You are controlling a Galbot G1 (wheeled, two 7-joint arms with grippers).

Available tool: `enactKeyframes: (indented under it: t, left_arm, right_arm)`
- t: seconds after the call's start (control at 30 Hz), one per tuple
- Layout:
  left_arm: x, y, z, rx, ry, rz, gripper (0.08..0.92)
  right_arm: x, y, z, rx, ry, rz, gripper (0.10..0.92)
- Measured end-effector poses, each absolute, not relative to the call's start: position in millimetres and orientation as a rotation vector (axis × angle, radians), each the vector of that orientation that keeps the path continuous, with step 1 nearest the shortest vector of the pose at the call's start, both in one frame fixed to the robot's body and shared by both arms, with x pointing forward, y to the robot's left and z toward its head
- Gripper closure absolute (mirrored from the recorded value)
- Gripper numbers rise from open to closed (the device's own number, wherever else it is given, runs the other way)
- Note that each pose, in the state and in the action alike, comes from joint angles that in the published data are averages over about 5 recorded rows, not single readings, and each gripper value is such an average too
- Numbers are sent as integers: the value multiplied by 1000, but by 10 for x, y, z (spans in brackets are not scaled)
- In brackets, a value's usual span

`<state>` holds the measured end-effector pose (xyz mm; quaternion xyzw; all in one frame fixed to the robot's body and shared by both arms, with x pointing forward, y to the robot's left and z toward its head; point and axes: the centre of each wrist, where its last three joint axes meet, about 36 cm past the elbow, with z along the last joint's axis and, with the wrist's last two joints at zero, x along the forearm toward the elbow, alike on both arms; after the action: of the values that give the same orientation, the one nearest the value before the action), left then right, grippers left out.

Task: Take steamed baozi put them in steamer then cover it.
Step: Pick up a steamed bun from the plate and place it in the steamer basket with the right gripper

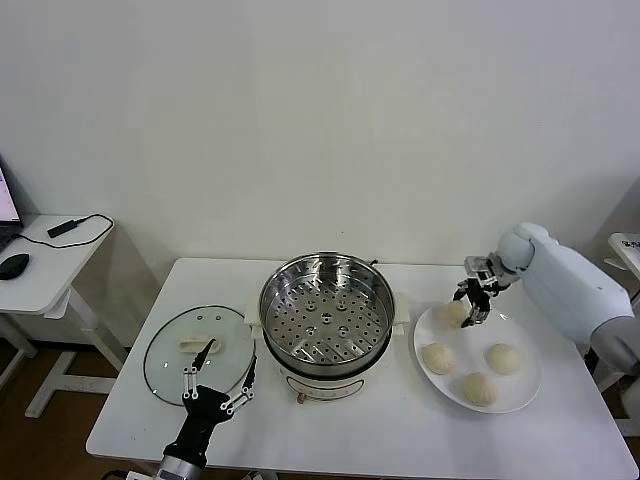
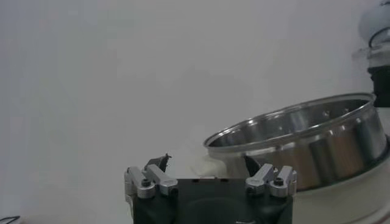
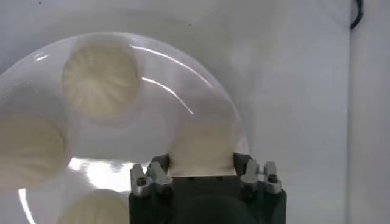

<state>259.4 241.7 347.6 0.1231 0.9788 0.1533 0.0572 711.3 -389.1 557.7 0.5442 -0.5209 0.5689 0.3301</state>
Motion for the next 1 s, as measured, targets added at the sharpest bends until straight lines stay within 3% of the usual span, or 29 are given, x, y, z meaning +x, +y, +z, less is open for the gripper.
enactKeyframes:
  t: [0.27,0.43,0.63,1.0]
  left_arm:
    - [2589,2401,3505,370,2964,460,177]
    - [2572,2387,3530,369,2964,458,177]
    - [2574,2394,3546,364,2960,463,177]
    - [2576,2390,3587,361,2952,464,177]
  right_arm:
    - [7078,-2996,6635,1656,-1192,1855,313]
    - [6974,-2335,7007,1789,-1005,2062,328]
    - [6873,-1653,7030,1906,-773,2213,343]
    - [6793,-824,6584,1992,-479,2330,352]
